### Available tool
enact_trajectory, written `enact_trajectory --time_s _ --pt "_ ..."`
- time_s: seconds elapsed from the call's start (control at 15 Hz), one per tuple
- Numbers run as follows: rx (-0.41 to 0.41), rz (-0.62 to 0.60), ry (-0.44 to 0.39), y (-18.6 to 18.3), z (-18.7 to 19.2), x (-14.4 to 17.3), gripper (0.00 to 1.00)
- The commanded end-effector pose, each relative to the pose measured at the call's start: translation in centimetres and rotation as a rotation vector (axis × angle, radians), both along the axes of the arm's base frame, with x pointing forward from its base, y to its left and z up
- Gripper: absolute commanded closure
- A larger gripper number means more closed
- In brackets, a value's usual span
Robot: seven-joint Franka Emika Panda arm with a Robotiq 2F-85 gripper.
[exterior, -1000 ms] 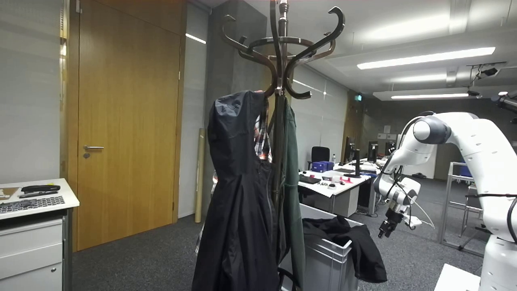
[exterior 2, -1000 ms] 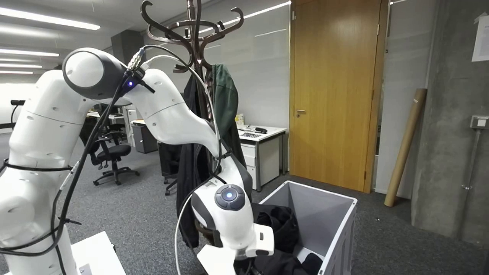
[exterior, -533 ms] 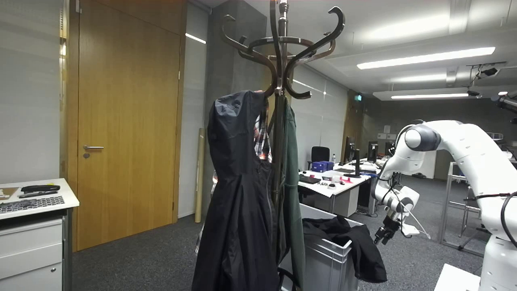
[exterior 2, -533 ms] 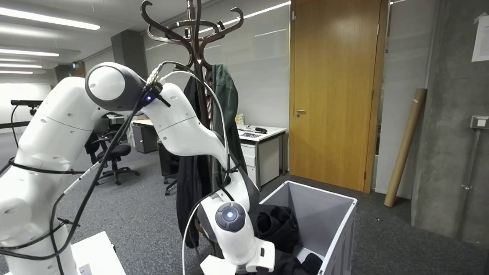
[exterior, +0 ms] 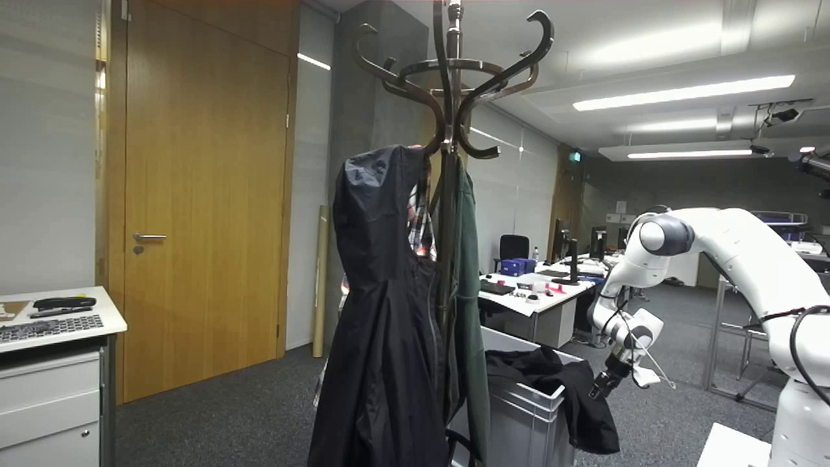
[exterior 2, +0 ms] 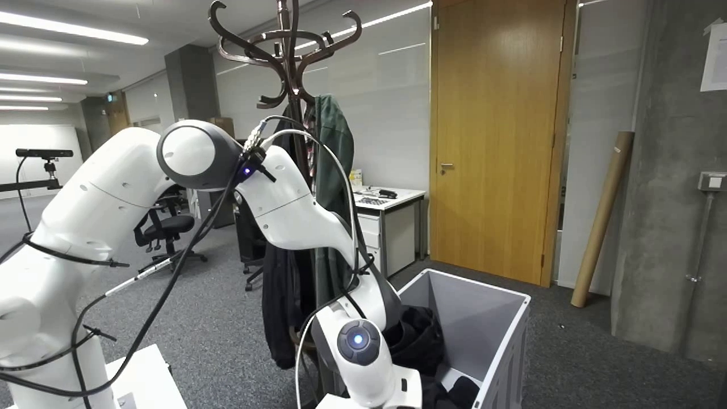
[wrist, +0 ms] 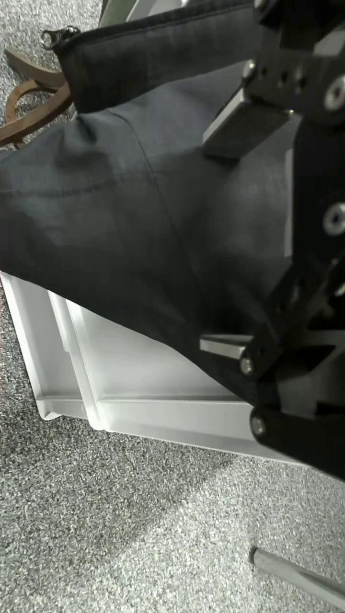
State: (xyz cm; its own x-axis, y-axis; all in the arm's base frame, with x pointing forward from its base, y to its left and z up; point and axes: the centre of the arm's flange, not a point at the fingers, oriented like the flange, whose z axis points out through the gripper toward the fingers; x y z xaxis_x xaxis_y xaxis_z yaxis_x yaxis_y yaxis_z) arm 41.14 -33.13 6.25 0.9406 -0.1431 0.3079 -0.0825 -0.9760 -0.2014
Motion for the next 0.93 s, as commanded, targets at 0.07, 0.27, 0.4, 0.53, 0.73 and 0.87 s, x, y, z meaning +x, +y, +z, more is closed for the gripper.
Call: enact_trajectory --time_s 0.07,0.27,0.4,0.53,0.73,0.87 --pt "-0.008 0.055 -0.041 -0.6 -1.3 1.7 0.26" --pt "-0.005 0.067 -0.04 -0.5 -1.4 2.2 0.48" --pt "-0.001 0.068 -0.041 -0.4 -1.2 2.5 0.65" --pt "-0.003 0.072 -0.041 -0.5 -0.6 2.7 0.8" --pt "-0.012 0.071 -0.043 -0.4 1.0 3.1 0.99" --pt "-0.02 0.068 -0.048 -0.3 2.7 3.4 1.0"
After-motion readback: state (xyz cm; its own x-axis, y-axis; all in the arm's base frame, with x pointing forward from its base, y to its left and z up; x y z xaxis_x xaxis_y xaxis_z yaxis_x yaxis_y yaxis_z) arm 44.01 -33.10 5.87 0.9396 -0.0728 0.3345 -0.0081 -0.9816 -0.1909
